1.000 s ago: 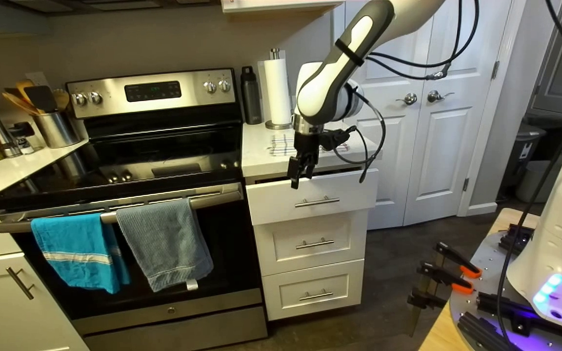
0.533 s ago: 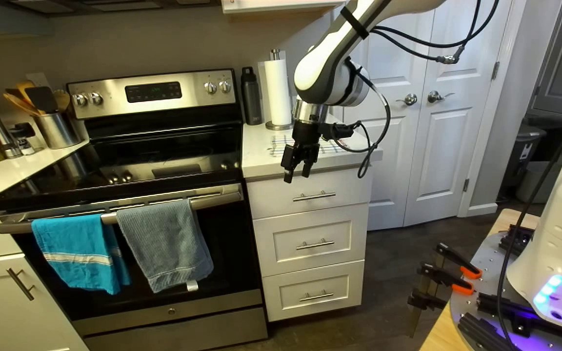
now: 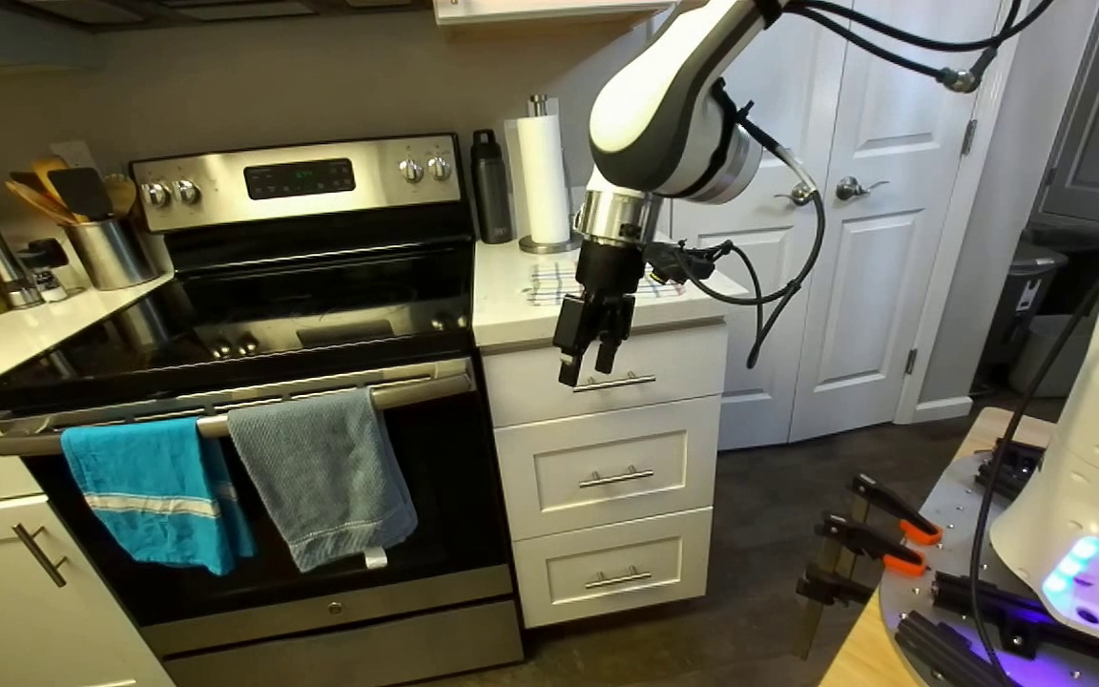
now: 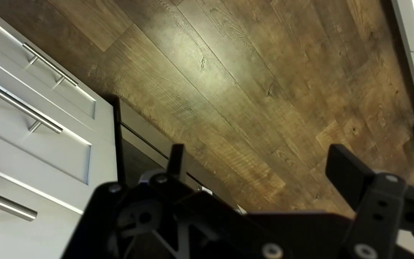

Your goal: Close the first top drawer

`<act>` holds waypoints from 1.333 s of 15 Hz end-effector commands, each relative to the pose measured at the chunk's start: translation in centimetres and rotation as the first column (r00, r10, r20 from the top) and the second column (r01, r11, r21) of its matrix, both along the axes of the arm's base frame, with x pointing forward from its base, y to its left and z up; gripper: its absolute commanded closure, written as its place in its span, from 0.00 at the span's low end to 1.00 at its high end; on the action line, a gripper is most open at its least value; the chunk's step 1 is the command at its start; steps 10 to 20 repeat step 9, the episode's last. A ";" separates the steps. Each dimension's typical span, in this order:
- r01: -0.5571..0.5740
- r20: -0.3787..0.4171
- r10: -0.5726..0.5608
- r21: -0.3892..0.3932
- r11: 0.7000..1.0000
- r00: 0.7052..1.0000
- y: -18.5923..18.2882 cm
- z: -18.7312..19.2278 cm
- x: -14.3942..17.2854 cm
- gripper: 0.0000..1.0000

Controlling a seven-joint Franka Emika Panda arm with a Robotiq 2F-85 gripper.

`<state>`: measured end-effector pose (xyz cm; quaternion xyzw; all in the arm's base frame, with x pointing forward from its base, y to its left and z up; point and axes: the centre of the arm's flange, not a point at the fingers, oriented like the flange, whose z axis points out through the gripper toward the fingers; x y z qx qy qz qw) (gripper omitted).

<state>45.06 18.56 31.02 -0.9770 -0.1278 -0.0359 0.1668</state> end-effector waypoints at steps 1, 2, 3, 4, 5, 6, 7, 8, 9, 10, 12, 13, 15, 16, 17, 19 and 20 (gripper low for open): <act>0.007 -0.002 -0.007 0.001 1.000 1.000 -0.3 -0.1 0.3 0.00; 0.015 -0.005 -0.015 0.001 1.000 1.000 -0.6 -0.3 0.5 0.00; 0.017 -0.007 -0.017 0.001 1.000 1.000 -0.7 -0.4 0.6 0.00; 0.018 -0.008 -0.018 0.001 1.000 1.000 -0.7 -0.4 0.6 0.00; 0.018 -0.008 -0.018 0.001 1.000 1.000 -0.7 -0.4 0.6 0.00; 0.018 -0.008 -0.018 0.001 1.000 1.000 -0.7 -0.4 0.6 0.00; 0.018 -0.008 -0.018 0.001 1.000 1.000 -0.7 -0.4 0.6 0.00; 0.018 -0.008 -0.018 0.001 1.000 1.000 -0.7 -0.4 0.6 0.00; 0.018 -0.008 -0.018 0.001 1.000 1.000 -0.7 -0.4 0.6 0.00; 0.018 -0.008 -0.018 0.001 1.000 1.000 -0.7 -0.4 0.6 0.00; 0.018 -0.008 -0.018 0.001 1.000 1.000 -0.7 -0.4 0.6 0.00; 0.018 -0.008 -0.018 0.001 1.000 1.000 -0.7 -0.4 0.6 0.00; 0.018 -0.008 -0.018 0.001 1.000 1.000 -0.7 -0.4 0.6 0.00; 0.018 -0.008 -0.018 0.001 1.000 1.000 -0.7 -0.4 0.6 0.00; 0.018 -0.008 -0.018 0.001 1.000 1.000 -0.7 -0.4 0.6 0.00; 0.018 -0.008 -0.018 0.001 1.000 1.000 -0.7 -0.4 0.6 0.00; 0.018 -0.008 -0.018 0.001 1.000 1.000 -0.7 -0.4 0.6 0.00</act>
